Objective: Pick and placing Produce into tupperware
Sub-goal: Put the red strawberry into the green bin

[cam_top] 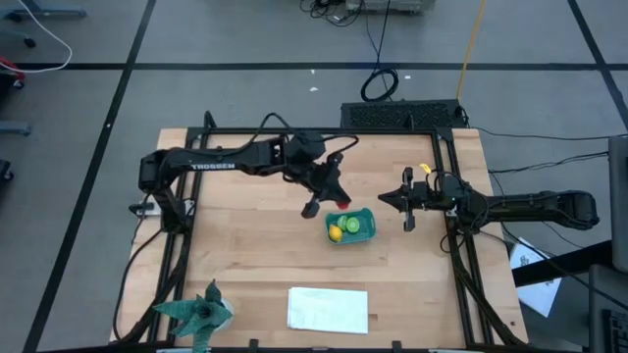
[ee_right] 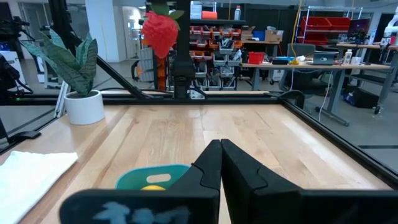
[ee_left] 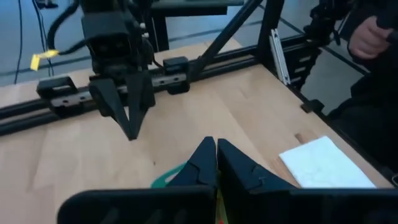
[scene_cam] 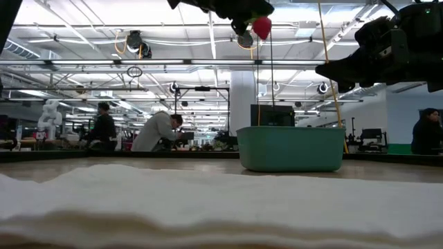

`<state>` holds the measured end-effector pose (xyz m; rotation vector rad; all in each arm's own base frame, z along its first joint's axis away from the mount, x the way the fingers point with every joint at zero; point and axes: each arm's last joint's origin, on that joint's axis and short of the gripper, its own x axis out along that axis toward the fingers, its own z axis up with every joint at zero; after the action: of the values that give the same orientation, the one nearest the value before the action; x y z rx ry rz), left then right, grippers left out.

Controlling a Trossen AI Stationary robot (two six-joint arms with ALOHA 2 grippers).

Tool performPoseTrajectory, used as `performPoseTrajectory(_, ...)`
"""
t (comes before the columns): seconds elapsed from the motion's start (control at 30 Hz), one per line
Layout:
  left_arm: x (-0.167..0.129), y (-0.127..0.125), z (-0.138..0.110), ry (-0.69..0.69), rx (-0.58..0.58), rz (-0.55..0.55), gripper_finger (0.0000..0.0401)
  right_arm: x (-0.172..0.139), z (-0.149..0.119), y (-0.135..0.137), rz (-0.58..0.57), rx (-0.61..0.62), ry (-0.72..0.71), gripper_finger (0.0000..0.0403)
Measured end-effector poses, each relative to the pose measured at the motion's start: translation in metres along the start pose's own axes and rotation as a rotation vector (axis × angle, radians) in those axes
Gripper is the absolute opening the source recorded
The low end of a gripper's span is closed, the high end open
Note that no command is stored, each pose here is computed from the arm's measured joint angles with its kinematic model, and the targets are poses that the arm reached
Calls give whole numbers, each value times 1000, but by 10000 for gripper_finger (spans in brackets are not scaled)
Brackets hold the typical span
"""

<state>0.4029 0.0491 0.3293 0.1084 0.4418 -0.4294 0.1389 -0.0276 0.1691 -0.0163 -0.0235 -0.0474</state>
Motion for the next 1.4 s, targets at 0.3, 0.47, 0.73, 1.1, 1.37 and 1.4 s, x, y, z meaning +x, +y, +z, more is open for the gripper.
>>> performPoseTrajectory(0.3, 34, 15, -21, 12, -44, -3, 0, 0, 0, 0, 0, 2, -1, 0)
performPoseTrajectory(0.47, 47, 26, -33, -1, -75, -13, 0, 0, 0, 0, 0, 4, 0, 0)
performPoseTrajectory(0.73, 64, 44, -50, -16, -203, 74, 0, 0, 0, 0, 0, 4, 0, 0)
performPoseTrajectory(1.1, 98, 35, -68, 13, -237, 94, 0, 0, -1, 0, 0, 5, 8, 0)
performPoseTrajectory(1.37, 111, 33, -74, 11, -205, 129, 0, 0, 0, 0, 0, 4, 1, 0)
performPoseTrajectory(1.4, 112, 31, -75, 20, -202, 135, 0, 0, 0, 0, 0, 4, 1, 0)
